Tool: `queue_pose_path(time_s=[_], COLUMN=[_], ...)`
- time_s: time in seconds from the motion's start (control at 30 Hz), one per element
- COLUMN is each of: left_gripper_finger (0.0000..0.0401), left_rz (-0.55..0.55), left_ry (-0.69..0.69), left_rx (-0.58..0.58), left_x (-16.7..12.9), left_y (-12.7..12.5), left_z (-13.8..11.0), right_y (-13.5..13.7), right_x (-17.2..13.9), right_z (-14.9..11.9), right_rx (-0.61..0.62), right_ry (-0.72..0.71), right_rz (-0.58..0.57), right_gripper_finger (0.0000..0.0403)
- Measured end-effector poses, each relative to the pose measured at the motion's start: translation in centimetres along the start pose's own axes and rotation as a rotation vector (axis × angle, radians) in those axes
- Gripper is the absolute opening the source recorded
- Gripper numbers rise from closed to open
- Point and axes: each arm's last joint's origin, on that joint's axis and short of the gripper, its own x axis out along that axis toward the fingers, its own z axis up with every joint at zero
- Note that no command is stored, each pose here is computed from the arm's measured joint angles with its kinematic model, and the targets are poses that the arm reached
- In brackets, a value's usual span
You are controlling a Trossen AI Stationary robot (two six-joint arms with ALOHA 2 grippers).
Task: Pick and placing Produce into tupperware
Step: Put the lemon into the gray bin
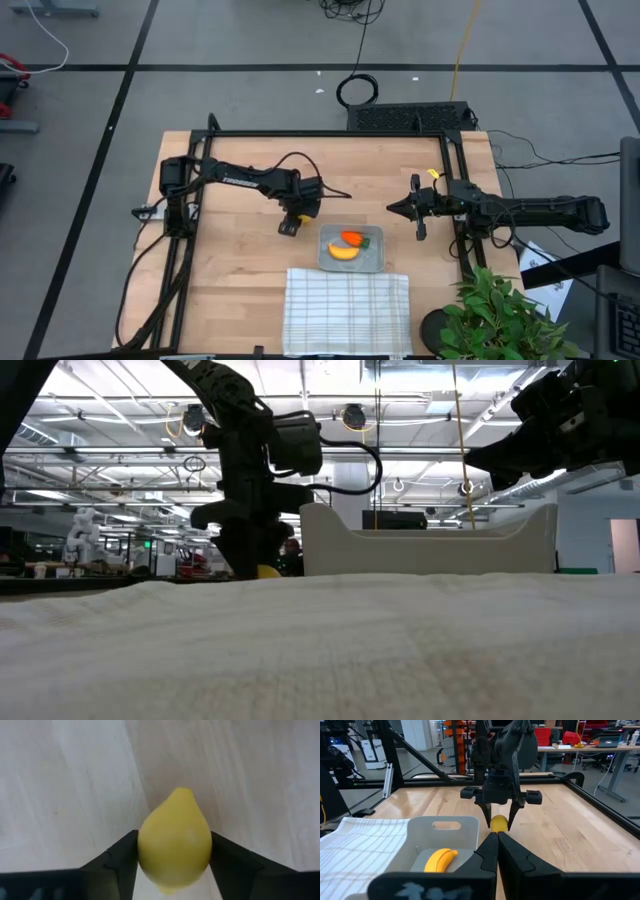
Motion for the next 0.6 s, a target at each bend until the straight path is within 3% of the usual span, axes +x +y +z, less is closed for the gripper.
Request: queue_pose_path(time_s=[0.1, 0.43, 0.6], left_gripper_finger=[0.0182, 0.0212, 0.0200], left_rz=[0.014, 0.063, 0.075], left_ry=[0.005, 0.037, 0.065], left_rx=[0.001, 0.033, 0.037], left_x=[-0.04, -0.06, -0.92], left_y=[0.03, 0.16, 0.33], left_z=[0.00, -0.14, 0.29], right_y=[0.00, 0.00, 0.00], right_x=[0.00, 0.00, 0.00], right_z=[-0.01, -0.01, -0.01], right_rx=[0.000, -0.003, -0.003], right_ry=[0.000, 0.000, 0.000], right_rz=[0.000, 0.000, 0.000], right_gripper_finger=[0.0000, 0.0000, 0.0000])
